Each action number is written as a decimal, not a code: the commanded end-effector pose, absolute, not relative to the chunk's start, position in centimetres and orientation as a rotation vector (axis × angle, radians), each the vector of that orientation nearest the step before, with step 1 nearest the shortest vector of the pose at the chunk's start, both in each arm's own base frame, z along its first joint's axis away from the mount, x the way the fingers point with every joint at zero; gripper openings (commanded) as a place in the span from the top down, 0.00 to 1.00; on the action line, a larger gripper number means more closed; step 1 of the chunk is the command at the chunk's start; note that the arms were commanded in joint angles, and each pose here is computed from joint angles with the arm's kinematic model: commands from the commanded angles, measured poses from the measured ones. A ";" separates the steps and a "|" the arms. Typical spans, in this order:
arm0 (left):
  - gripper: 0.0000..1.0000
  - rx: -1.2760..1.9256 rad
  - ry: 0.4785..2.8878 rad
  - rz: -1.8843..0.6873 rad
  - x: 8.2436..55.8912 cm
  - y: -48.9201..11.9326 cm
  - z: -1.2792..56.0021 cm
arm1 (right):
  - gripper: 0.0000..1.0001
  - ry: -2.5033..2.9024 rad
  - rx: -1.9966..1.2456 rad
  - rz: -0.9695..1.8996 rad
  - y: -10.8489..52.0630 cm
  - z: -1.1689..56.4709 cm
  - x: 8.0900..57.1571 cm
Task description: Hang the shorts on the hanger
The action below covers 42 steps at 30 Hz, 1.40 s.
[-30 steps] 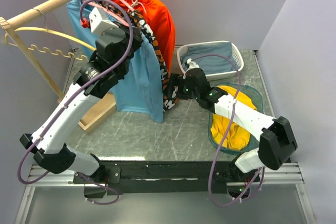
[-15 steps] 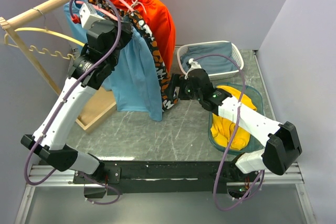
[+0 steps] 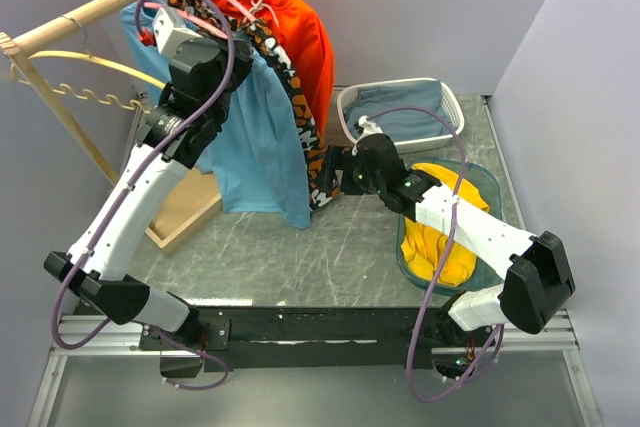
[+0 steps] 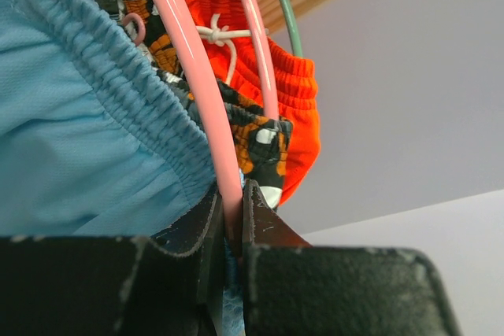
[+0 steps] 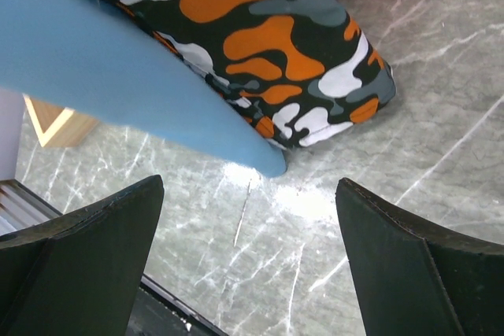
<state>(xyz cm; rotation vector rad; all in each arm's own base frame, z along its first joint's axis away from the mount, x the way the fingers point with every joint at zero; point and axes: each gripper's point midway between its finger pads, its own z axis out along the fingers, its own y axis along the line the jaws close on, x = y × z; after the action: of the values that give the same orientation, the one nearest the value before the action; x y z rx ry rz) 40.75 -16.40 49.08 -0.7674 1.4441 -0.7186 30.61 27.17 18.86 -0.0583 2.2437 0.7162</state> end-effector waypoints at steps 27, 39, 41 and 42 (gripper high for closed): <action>0.99 -0.709 1.222 -0.690 40.7 -14.4 55.9 | 0.04 2.234 -0.085 0.670 28.6 21.2 30.0; 0.99 -0.751 1.274 -0.740 43.3 -13.1 54.1 | 0.04 2.237 -0.087 0.649 27.9 20.9 29.5; 0.99 -0.755 1.278 -0.744 43.5 -12.9 53.8 | 0.04 2.237 -0.087 0.649 27.8 20.8 29.4; 0.99 -0.754 1.283 -0.747 43.5 -12.9 53.6 | 0.04 2.234 -0.090 0.651 27.8 20.9 29.4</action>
<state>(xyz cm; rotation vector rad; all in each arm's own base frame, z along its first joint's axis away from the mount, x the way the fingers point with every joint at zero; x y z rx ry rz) 44.50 -13.26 49.27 -0.7884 1.3970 -0.6440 29.26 27.83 19.11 -0.0840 2.2874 0.6409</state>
